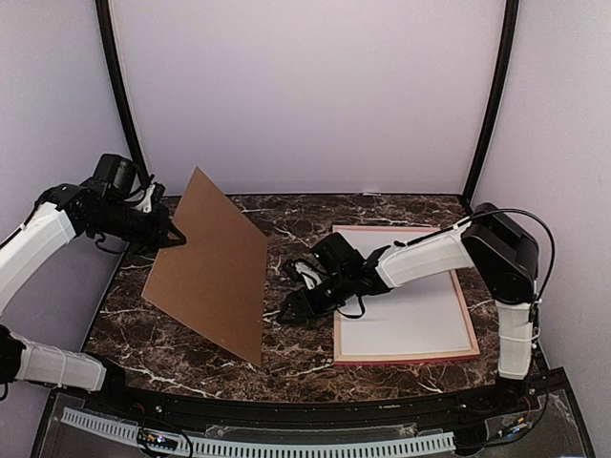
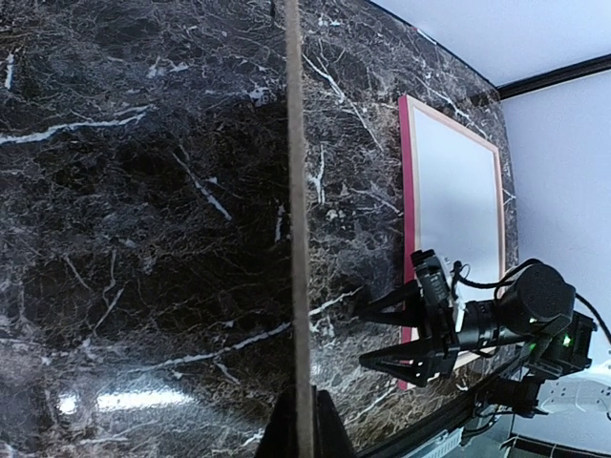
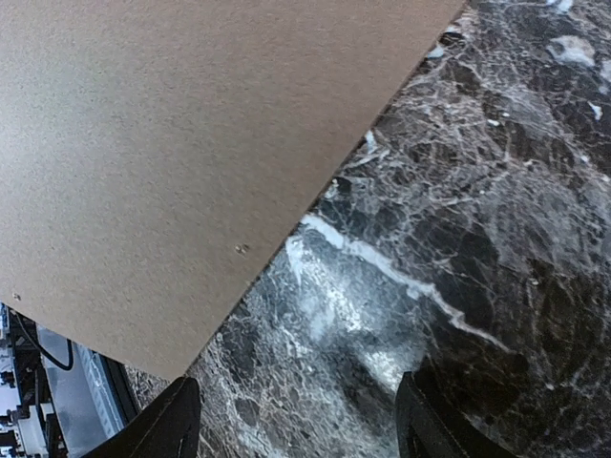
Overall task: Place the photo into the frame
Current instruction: Turn over the backboard at the center of the board.
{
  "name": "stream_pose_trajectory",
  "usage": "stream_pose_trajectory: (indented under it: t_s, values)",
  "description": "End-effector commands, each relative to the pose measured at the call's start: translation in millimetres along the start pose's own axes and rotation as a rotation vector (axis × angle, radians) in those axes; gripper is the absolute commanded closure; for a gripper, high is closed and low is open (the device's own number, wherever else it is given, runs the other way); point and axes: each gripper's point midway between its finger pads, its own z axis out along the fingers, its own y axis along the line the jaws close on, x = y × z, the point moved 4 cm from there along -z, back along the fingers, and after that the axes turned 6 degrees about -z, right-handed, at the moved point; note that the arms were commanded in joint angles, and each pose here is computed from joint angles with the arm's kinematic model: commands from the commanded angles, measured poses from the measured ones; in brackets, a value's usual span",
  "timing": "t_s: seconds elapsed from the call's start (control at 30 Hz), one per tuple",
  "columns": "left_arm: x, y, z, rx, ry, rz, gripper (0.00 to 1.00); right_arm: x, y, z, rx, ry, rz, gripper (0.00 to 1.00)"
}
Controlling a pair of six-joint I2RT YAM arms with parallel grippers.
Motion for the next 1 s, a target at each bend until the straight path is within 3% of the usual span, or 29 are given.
stream_pose_trajectory:
  t_s: [0.0,0.37,0.97]
  values:
    - [0.6,-3.6,-20.5,-0.061,0.021,0.094,1.0,-8.4,1.5,-24.3,0.032,-0.016,-0.007,0.28]
    - [-1.5,-13.3,-33.8,-0.065,0.048,0.107,0.99,-12.1,0.8,-25.8,0.034,-0.02,0.002,0.27]
    - [8.2,-46.9,-29.9,0.217,0.075,0.081,0.64,-10.4,8.1,13.6,-0.086,-0.018,0.057,0.27]
